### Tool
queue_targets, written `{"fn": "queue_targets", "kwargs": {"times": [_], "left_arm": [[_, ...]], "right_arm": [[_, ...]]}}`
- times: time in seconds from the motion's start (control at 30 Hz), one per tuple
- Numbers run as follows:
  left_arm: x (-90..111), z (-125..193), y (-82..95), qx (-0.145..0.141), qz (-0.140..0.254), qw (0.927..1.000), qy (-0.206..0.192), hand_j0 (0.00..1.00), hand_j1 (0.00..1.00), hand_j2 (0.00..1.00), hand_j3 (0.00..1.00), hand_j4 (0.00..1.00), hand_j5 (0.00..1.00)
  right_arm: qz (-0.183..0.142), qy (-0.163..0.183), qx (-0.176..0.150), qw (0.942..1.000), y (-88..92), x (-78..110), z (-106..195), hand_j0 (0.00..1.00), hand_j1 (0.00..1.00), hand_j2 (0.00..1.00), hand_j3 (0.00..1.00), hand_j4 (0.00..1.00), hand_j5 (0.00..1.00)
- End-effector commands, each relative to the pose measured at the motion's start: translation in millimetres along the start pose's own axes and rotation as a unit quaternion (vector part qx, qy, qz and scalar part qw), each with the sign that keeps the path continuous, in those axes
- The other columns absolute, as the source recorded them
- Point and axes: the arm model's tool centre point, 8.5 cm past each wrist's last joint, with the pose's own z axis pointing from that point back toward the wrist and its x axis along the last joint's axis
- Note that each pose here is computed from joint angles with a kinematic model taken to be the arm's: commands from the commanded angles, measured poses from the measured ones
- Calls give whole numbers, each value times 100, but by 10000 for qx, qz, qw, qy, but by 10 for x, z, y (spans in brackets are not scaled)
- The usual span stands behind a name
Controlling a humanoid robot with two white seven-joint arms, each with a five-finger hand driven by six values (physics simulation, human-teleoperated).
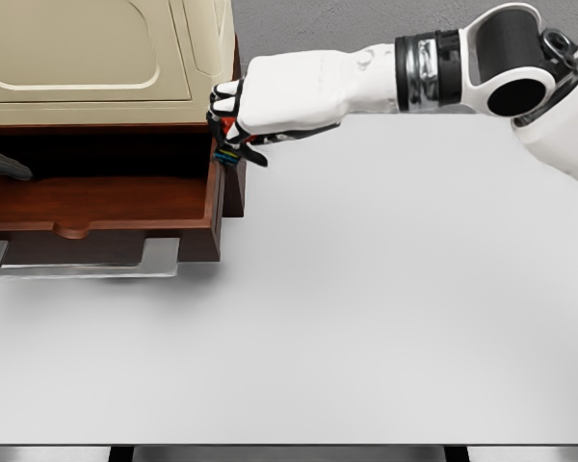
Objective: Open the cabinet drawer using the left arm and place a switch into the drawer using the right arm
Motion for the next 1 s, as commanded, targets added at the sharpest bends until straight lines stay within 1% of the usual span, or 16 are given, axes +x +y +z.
{"fn": "queue_targets", "kwargs": {"times": [0.0,0.07,0.27,0.33,0.4,0.47,0.5,0.6,0.67,0.7,0.73,0.77,0.8,0.83,0.9,0.97], "left_arm": [[-4,6,6,27,35,10000,5,100,100,100,100,100,100],[-4,6,6,27,35,10000,5,100,100,100,100,100,100],[-4,6,6,27,35,10000,5,100,100,100,100,100,100],[-4,6,6,27,35,10000,5,100,100,100,100,100,100],[-4,6,5,23,30,10000,8,100,100,100,100,100,100],[-4,6,5,23,30,10000,8,100,100,100,100,100,100],[-4,6,5,23,30,10000,8,100,100,100,100,100,100],[-5,6,4,18,25,10000,12,100,100,100,100,100,100],[-6,6,2,9,15,10000,19,100,100,100,100,100,100],[-6,6,2,9,15,10000,19,100,100,100,100,100,100],[-6,6,2,9,15,10000,19,100,100,100,100,100,100],[-2,3,2,6,13,10000,12,100,100,100,100,100,100],[-3,3,1,2,8,10000,16,100,100,100,100,100,100],[-2,3,2,6,13,10000,12,100,100,100,100,100,100],[-2,-2,1,6,13,10000,5,100,100,100,100,100,100],[-2,-3,1,2,7,10000,8,100,100,100,100,100,100]], "right_arm": [[-86,-129,-100,9998,-29,36,-67,19,19,19,19,19,19],[72,-266,-82,9996,-153,85,-178,19,19,19,19,19,19],[318,-883,98,9955,-323,326,-729,19,19,19,19,19,19],[202,-881,170,9958,-317,259,-905,19,19,19,19,19,19],[56,-893,341,9954,-267,200,-1140,19,19,19,19,19,19],[14,-843,371,9957,-292,149,-1215,19,19,19,19,19,19],[22,-852,441,9954,-284,149,-1259,20,20,20,20,20,20],[-115,-736,541,9957,-229,52,-1350,22,22,22,22,22,22],[-195,-677,657,9954,-150,6,-1383,22,22,22,22,22,22],[-237,-585,672,9957,-145,-56,-1374,29,29,29,29,29,29],[-233,-587,671,9957,-175,-57,-1425,35,35,35,35,35,35],[-193,-569,685,9958,-203,-61,-1461,56,56,56,56,56,56],[-144,-540,663,9962,-248,-72,-1452,80,80,80,80,80,80],[-52,-499,687,9964,-265,-77,-1452,100,100,100,100,100,100],[-6,-527,606,9968,-329,-52,-1472,100,100,100,100,100,100],[6,-536,596,9968,-337,-45,-1468,100,100,100,100,100,100]]}}
